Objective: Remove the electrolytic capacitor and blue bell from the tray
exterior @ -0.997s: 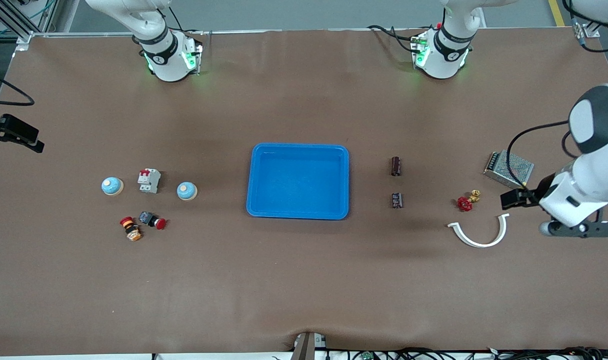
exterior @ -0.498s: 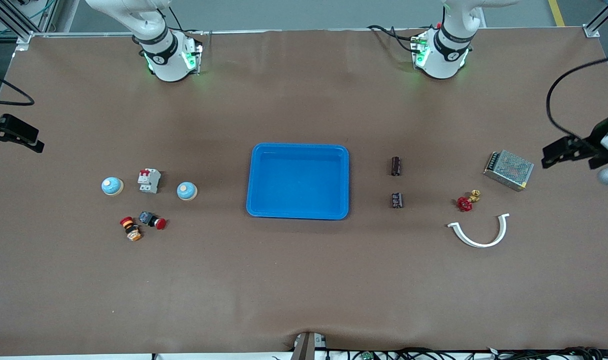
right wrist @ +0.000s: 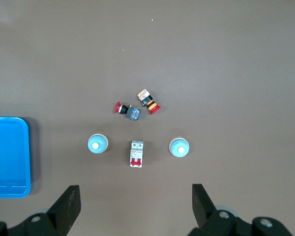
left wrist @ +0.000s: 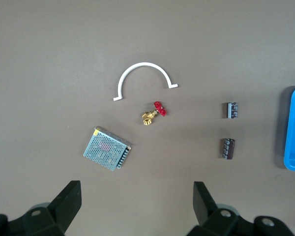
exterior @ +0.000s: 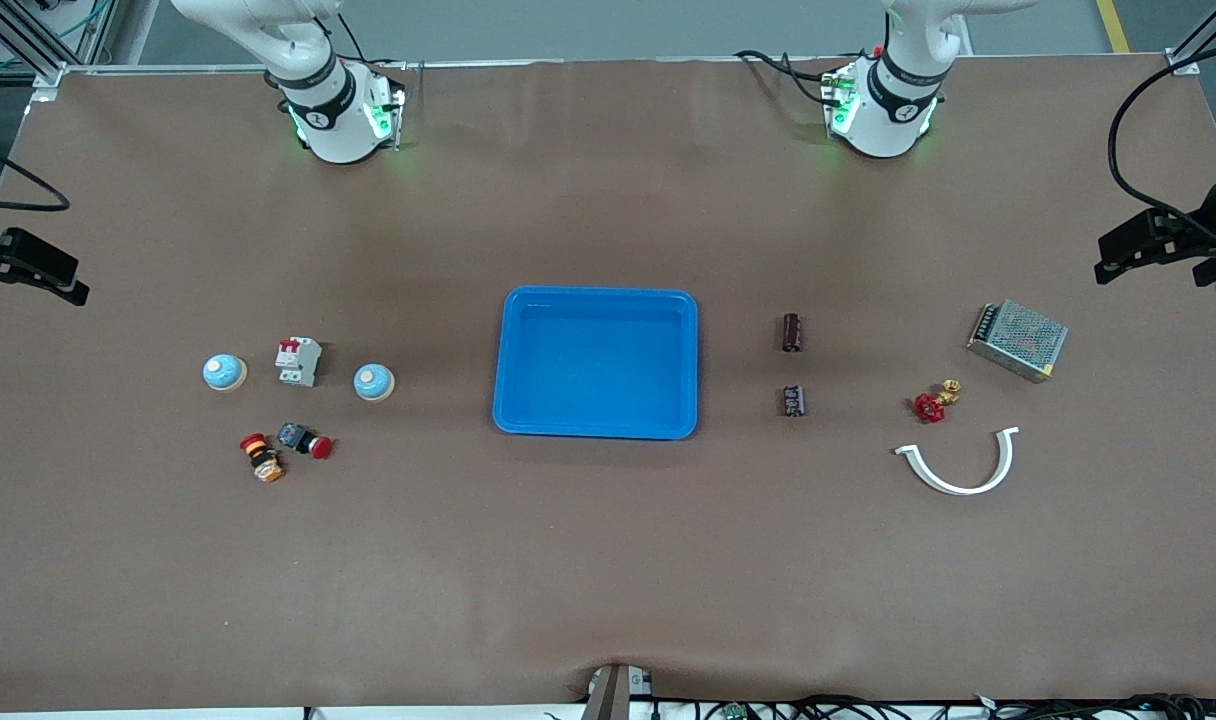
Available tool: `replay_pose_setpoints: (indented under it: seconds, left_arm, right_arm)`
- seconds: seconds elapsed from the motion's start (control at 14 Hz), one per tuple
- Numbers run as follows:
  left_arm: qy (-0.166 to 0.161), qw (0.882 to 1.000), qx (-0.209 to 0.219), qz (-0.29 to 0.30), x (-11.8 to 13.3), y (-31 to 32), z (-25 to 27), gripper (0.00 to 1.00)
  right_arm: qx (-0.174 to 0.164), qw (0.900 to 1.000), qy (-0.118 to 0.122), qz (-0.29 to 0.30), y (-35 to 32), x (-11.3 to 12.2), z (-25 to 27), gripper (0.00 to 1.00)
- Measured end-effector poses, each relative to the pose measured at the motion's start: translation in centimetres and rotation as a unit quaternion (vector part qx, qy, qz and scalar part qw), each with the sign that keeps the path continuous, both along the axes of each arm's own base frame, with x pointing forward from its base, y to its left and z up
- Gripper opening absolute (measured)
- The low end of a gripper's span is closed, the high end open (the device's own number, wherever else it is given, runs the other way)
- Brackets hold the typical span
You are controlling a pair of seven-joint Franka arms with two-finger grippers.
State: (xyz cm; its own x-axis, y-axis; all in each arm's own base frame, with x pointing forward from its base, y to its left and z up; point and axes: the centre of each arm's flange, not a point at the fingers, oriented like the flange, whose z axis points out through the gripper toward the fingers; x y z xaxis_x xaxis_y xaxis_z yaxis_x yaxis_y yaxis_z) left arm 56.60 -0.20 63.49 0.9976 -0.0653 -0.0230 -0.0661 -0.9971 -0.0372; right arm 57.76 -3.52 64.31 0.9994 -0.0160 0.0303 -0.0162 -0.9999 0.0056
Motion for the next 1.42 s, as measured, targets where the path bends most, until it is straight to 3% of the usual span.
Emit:
replay_pose_setpoints:
  seconds: [0.28,1.42]
  left_arm:
    - [0.022,1.000,0.000,-0.002,-0.7,-0.3,-0.1,1.00]
    - [0.028,1.000,0.001,-0.005,-2.7,-0.6,1.8,1.00]
  right_arm:
    - [0.000,1.000,0.000,0.000,0.0,0.0,0.0,1.00]
    - [0.000,1.000,-0.002,0.000,0.0,0.0,0.1,1.00]
